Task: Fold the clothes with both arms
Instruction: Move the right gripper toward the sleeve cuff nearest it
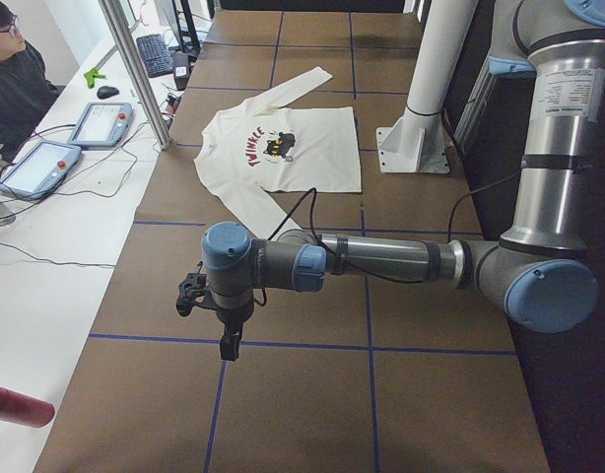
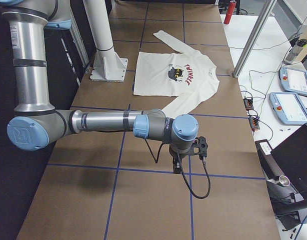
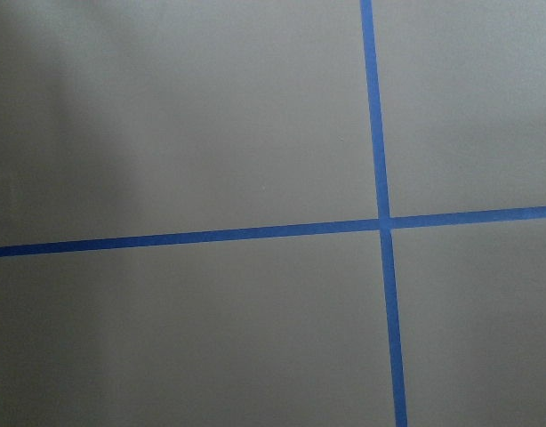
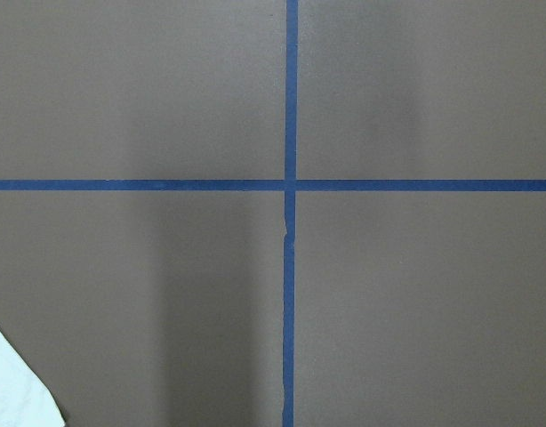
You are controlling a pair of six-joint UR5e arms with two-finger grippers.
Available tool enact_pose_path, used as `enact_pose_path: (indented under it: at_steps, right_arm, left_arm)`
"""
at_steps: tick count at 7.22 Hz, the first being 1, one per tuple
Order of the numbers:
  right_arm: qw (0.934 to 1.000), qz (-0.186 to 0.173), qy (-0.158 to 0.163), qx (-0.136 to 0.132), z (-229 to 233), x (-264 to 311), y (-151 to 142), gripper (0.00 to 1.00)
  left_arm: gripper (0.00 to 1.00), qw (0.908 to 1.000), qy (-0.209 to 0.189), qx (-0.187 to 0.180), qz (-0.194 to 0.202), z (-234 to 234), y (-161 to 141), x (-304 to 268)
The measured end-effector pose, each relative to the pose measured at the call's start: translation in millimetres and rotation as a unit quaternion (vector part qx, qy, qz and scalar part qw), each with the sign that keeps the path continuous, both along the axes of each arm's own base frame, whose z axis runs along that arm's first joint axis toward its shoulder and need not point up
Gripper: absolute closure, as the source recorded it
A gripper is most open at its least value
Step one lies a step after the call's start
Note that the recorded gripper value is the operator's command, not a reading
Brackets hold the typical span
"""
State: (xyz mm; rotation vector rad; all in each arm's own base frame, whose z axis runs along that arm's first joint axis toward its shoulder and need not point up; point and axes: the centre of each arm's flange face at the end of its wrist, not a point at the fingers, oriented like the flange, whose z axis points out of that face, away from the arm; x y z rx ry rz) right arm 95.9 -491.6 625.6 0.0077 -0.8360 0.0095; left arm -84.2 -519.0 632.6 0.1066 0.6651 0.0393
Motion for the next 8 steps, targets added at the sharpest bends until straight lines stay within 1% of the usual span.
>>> enact_pose_path:
  at_steps: [1,3,4,5,6,7,8]
  right_arm:
    - [1.0000,0.001,-0.001,0.000,-1.4,0.0,-0.8,0.00]
    - [0.9999,0.009,-0.009,0.006,-14.9,-1.0,-5.6,0.00]
    - [0.9996,0.018,-0.014,0.018,-32.7,-2.5,-9.5,0.00]
    - [0.9991,0.017,-0.023,0.030,-52.9,-14.7,-12.5,0.00]
    - [0.9989,0.007,-0.028,0.037,-67.2,-42.1,-10.7,0.00]
    - [0.9989,0.014,-0.028,0.036,-73.7,-72.5,0.2,0.00]
    - [0.9987,0.038,-0.021,0.026,-75.3,-108.0,13.5,0.00]
  left_arm:
    - [0.00,1.0000,0.000,0.004,-0.001,-4.1,0.1,-0.6]
    - [0.00,0.9997,-0.001,0.025,-0.002,-26.1,-1.0,-1.6]
    - [0.00,0.9991,-0.001,0.042,-0.001,-42.4,-1.8,-1.7]
    - [0.00,0.9983,0.000,0.058,0.000,-55.6,-5.0,-0.7]
    - [0.00,0.9969,0.010,0.078,0.003,-66.0,-8.1,2.1]
    - [0.00,0.9949,0.026,0.097,0.006,-70.3,-7.8,5.5]
    - [0.00,0.9933,0.036,0.110,0.009,-71.8,-6.1,7.3]
